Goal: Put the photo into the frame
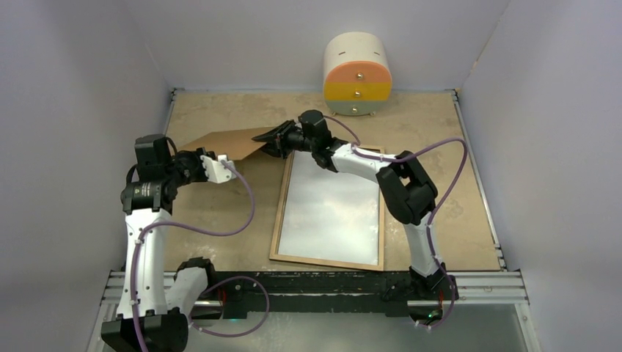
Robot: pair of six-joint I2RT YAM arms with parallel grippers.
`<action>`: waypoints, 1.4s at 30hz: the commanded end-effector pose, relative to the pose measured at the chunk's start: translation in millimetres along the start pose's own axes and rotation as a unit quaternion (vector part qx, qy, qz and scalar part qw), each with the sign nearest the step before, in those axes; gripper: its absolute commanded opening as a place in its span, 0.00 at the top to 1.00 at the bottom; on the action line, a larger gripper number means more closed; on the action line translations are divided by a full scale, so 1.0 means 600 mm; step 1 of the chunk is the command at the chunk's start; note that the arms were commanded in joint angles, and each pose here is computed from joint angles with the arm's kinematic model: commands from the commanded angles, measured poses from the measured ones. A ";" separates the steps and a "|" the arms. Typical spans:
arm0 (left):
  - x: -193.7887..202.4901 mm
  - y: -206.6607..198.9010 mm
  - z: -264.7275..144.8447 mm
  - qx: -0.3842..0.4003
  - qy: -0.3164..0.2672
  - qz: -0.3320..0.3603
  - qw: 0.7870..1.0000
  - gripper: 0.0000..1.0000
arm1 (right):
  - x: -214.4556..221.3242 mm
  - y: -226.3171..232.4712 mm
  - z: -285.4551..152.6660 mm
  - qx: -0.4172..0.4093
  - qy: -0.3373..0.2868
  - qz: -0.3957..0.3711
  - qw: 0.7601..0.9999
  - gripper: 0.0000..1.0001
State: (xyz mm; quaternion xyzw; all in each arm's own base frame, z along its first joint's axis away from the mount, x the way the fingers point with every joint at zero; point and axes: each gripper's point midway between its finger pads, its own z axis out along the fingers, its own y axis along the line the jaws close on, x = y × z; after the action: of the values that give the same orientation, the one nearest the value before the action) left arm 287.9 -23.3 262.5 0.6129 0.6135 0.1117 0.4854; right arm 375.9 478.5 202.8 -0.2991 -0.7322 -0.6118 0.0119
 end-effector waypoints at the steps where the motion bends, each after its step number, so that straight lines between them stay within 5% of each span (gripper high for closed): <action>1: -0.033 0.057 -0.011 -0.062 -0.032 0.025 0.997 1.00 | 0.114 0.083 -0.062 -0.040 0.093 -0.148 0.984 0.60; 5: -0.044 0.065 -0.014 -0.046 -0.041 0.019 0.998 1.00 | 0.091 0.073 -0.107 -0.016 0.081 -0.258 0.963 0.34; 9: -0.066 0.076 -0.024 -0.023 -0.058 0.011 0.998 1.00 | 0.080 0.082 -0.172 -0.027 0.113 -0.377 0.919 0.19; 13: -0.085 0.075 -0.037 0.003 -0.069 0.024 0.997 1.00 | 0.062 0.095 -0.229 0.000 0.081 -0.500 0.862 0.12; 17: -0.103 0.076 -0.054 0.019 -0.078 0.034 0.996 1.00 | 0.055 0.124 -0.263 -0.023 0.023 -0.634 0.773 0.12; 23: -0.121 0.060 -0.064 0.068 -0.097 0.025 0.993 1.00 | 0.089 0.142 -0.294 -0.115 0.003 -0.793 0.599 0.12; 31: -0.128 0.057 -0.066 0.079 -0.106 0.029 0.991 1.00 | 0.151 0.113 -0.251 -0.120 0.065 -0.873 0.468 0.11; 34: -0.131 0.061 -0.068 0.081 -0.108 0.027 0.990 1.00 | 0.168 0.102 -0.239 -0.125 0.075 -0.887 0.437 0.09; 42: -0.135 0.063 -0.072 0.082 -0.109 0.032 0.990 1.00 | 0.150 0.101 -0.196 -0.103 0.054 -0.907 0.404 0.11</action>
State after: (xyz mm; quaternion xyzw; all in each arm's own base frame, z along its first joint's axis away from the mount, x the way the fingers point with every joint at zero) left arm 262.5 -51.7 318.1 0.6619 0.5980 -0.0052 0.4519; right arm 269.3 406.2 302.7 0.5622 -0.5325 -0.3949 -0.4944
